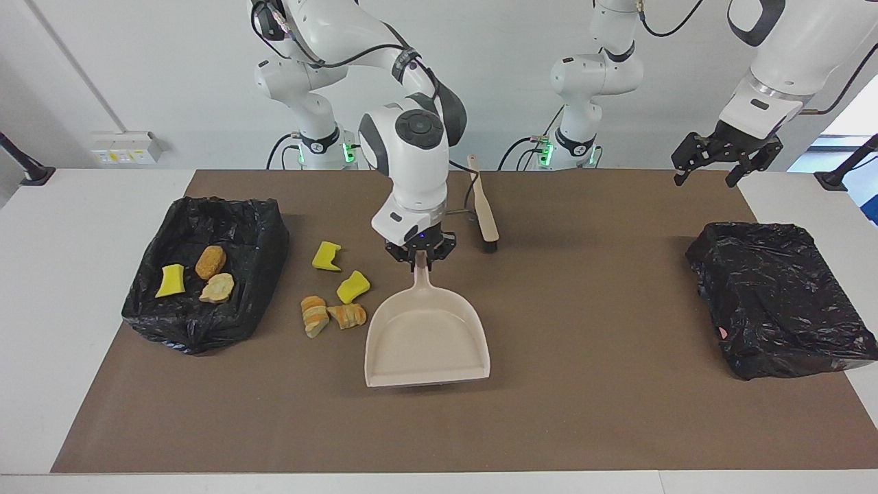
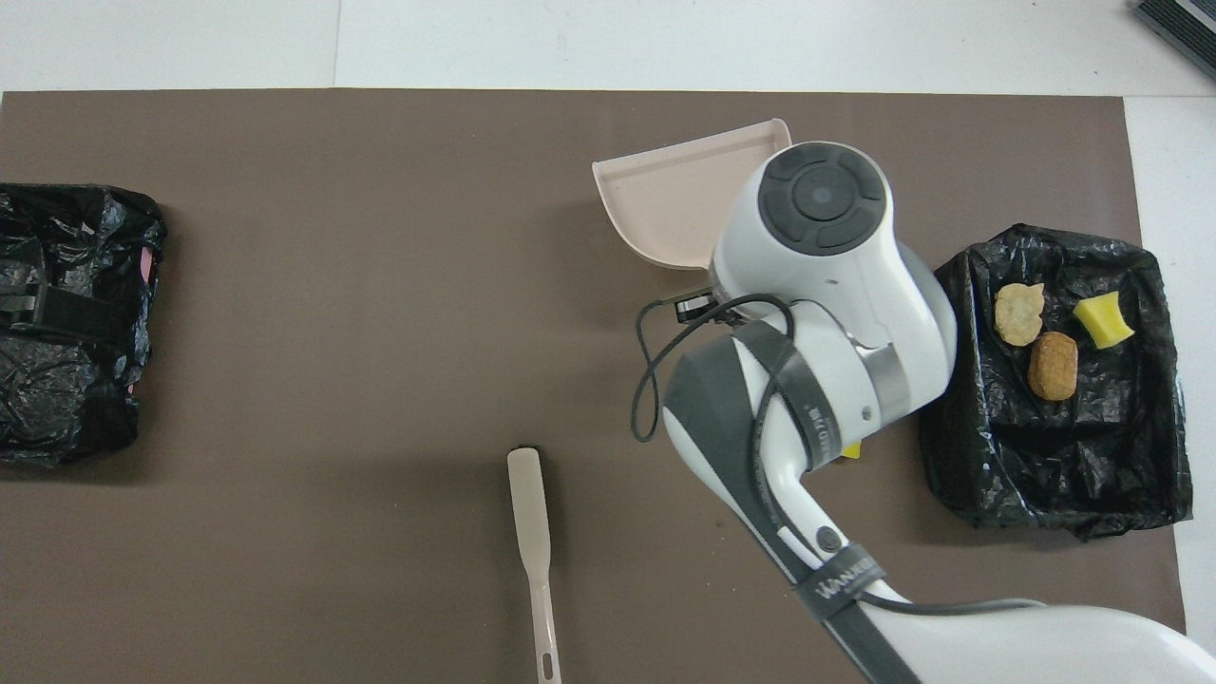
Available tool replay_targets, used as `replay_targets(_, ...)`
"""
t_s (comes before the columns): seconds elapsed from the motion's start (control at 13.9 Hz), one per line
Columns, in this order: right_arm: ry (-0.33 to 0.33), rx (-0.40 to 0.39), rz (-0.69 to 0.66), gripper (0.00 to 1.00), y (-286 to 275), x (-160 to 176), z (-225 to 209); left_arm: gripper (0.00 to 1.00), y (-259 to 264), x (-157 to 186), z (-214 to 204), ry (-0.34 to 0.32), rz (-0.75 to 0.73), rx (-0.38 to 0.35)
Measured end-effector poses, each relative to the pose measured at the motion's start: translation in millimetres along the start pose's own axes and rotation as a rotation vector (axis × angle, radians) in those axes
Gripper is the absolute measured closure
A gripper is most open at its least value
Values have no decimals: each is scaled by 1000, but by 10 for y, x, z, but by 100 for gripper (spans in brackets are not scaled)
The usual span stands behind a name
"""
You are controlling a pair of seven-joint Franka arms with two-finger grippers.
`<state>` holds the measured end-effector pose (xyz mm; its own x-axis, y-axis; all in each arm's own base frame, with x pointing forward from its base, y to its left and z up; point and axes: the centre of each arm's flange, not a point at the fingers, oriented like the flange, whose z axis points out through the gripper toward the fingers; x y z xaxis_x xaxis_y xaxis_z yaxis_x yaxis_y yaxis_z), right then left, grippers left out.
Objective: Sweep and dump trash in bin
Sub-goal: 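Return the dustpan to the table center with the right gripper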
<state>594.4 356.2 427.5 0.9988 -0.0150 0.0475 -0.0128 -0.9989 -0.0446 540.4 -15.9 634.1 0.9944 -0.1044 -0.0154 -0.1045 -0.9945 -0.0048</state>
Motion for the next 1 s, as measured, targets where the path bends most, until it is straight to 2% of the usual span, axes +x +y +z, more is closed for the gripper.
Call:
replay_targets(0.14,25,54,50,69,-367,-39,288,0,0,0,0,0,0,0)
replay_targets(0.36,24,65,57,69,-690,-140,677,0,0,0,0,0,0,0)
replay_targets(0.79,1,60,8,69,-1000,-384,829,0,0,0,0,0,0,0)
replay_targets(0.86,2,61,9,62,-993,-375,823,0,0,0,0,0,0,0)
replay_targets(1.0,6,60,13,43,-972,-350,803,0,0,0,0,0,0,0)
